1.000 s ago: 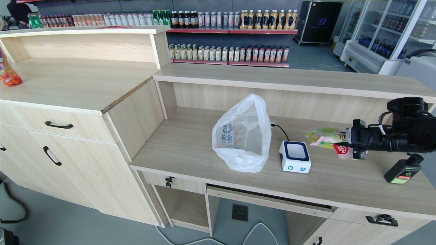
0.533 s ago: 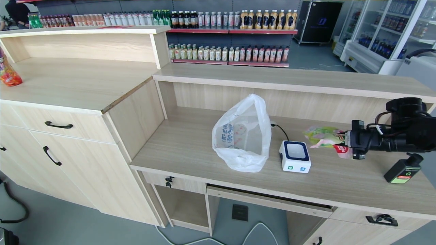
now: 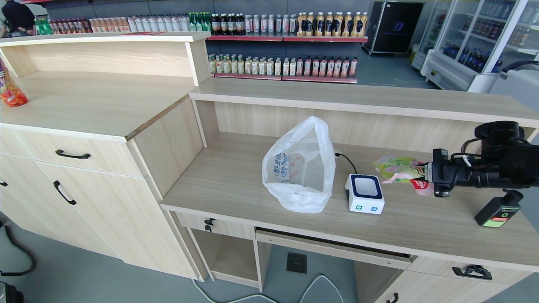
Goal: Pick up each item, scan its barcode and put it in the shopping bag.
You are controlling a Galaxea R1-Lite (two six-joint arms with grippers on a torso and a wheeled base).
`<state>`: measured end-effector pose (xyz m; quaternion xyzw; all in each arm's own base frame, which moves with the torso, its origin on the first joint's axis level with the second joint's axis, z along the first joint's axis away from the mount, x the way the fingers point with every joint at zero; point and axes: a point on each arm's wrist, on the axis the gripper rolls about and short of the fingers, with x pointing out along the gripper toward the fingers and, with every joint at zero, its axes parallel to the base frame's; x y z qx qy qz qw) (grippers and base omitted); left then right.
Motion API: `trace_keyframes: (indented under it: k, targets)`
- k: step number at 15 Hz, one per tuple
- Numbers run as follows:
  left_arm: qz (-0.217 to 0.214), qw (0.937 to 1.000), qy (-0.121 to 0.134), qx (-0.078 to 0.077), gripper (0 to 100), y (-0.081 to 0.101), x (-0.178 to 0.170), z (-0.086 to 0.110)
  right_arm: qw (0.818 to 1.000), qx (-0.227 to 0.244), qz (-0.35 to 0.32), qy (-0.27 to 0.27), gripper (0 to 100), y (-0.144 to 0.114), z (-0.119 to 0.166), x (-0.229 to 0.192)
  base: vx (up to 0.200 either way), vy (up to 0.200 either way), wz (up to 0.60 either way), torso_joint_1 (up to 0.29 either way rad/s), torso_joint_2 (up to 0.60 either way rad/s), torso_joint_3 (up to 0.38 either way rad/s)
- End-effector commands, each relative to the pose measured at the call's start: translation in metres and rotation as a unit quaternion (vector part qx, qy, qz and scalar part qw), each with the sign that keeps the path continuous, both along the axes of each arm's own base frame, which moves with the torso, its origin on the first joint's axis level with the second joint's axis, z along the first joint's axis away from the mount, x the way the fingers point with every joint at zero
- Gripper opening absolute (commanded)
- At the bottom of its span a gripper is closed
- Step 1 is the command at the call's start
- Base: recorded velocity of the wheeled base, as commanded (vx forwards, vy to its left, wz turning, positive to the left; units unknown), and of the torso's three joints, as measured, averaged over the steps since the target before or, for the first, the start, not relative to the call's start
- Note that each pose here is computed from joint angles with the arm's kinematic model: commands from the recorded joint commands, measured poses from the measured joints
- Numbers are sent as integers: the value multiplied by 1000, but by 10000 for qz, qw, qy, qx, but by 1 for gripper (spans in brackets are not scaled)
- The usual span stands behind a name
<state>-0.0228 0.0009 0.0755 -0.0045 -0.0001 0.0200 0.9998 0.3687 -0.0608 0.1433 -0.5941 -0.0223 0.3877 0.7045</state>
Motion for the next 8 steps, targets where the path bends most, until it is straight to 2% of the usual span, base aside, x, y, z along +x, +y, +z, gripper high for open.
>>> trace_keyframes:
  k: [1, 5, 7, 8]
  targets:
    - [7, 10000, 0, -1, 100, 0, 0, 0, 10000, 17, -5, 14, 0, 0, 0, 0, 0, 0, 0, 0, 0, 0]
    - [-1, 10000, 0, -1, 100, 0, 0, 0, 10000, 28, -8, 2, 0, 2, 4, -3, 0, 0, 0, 0, 0, 0]
    - [7, 10000, 0, -1, 100, 0, 0, 0, 9980, 437, -453, 40, 0, 5, 45, -40, 0, 0, 0, 0, 0, 0]
    - [7, 10000, 0, -1, 100, 0, 0, 0, 9925, 768, -935, 147, 0, 7, 69, -70, 0, 0, 0, 0, 0, 0]
